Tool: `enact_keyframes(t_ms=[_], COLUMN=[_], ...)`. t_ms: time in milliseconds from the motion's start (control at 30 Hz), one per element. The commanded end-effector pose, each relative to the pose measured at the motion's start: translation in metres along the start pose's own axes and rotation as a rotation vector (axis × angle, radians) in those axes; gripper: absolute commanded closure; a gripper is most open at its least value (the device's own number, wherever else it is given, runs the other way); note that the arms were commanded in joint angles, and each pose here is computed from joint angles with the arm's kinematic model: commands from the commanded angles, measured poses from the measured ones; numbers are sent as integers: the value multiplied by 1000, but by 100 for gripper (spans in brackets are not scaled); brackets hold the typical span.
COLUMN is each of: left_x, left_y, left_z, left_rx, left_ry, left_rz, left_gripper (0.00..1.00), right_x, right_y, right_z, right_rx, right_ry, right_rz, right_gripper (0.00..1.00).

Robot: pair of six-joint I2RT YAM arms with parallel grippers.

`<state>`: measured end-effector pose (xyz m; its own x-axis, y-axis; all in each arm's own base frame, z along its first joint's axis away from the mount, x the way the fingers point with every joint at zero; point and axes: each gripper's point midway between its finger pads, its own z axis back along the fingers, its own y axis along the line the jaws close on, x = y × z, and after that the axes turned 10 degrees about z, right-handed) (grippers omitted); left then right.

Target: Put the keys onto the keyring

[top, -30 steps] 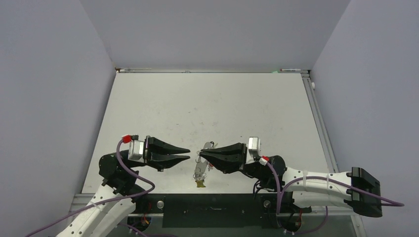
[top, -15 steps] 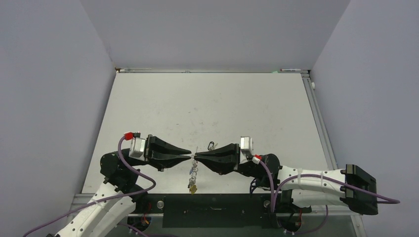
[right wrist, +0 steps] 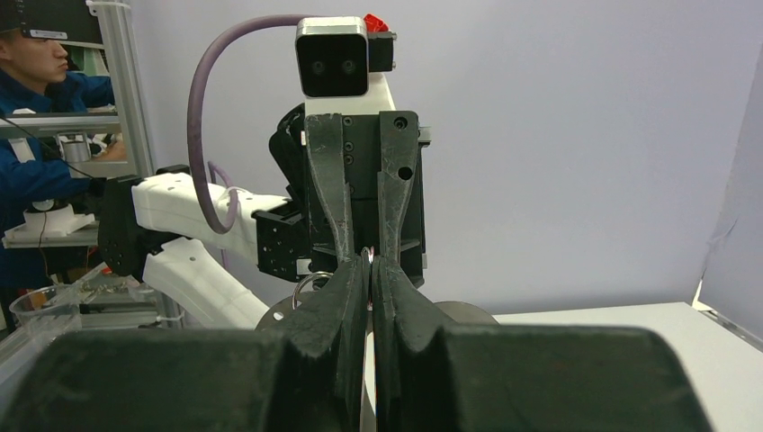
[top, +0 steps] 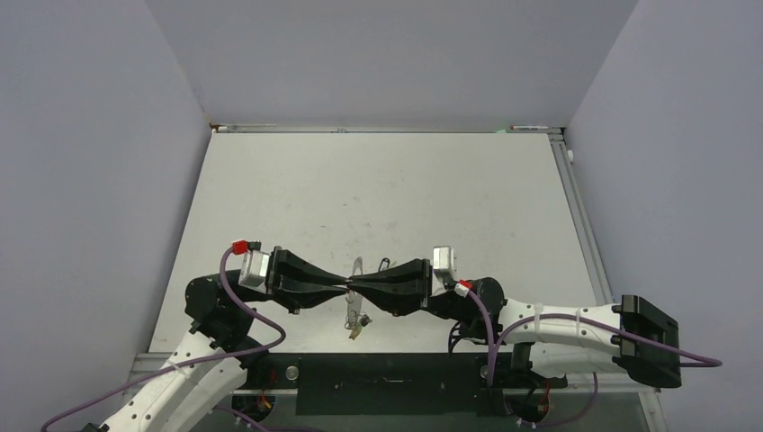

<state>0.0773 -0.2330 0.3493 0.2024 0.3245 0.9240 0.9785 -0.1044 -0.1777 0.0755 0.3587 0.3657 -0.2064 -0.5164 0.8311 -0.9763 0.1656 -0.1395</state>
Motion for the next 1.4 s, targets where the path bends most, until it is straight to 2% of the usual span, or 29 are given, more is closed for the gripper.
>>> enact_keyframes(t_ms=[0, 133, 233, 300, 767, 967, 1167, 1233, 1367], left_x=[4, 6, 6, 7, 8, 5, -1, -3, -5], left_y=[-7, -7, -6, -4, 2, 18, 37, 42, 50], left_z=[-1, -1, -1, -1, -1, 2, 9, 11, 14], left_rx=[-26, -21, -14, -3, 27, 121, 235, 266, 310], left_ry=[-7, -15, -15, -16, -10, 28, 83, 92, 105], left_rz=[-1, -9, -13, -15, -20, -64, -86, -87, -86], left_gripper=[85, 86, 97, 100, 100, 100, 100, 100, 100], right_x=[43, 42, 41, 40, 29, 22, 14, 13, 15], right_y=[-1, 0, 1, 2, 12, 14, 8, 5, -2], right_z=[-13, -15, -15, -16, -19, -20, -17, -15, -10], right_rx=[20, 24, 32, 38, 100, 117, 99, 87, 56], right_ry=[-143, -139, -138, -135, -84, -46, 21, 33, 40], right_rz=[29, 29, 26, 25, 21, 26, 50, 57, 66], right_gripper=[95, 95, 95, 95, 95, 94, 65, 59, 56])
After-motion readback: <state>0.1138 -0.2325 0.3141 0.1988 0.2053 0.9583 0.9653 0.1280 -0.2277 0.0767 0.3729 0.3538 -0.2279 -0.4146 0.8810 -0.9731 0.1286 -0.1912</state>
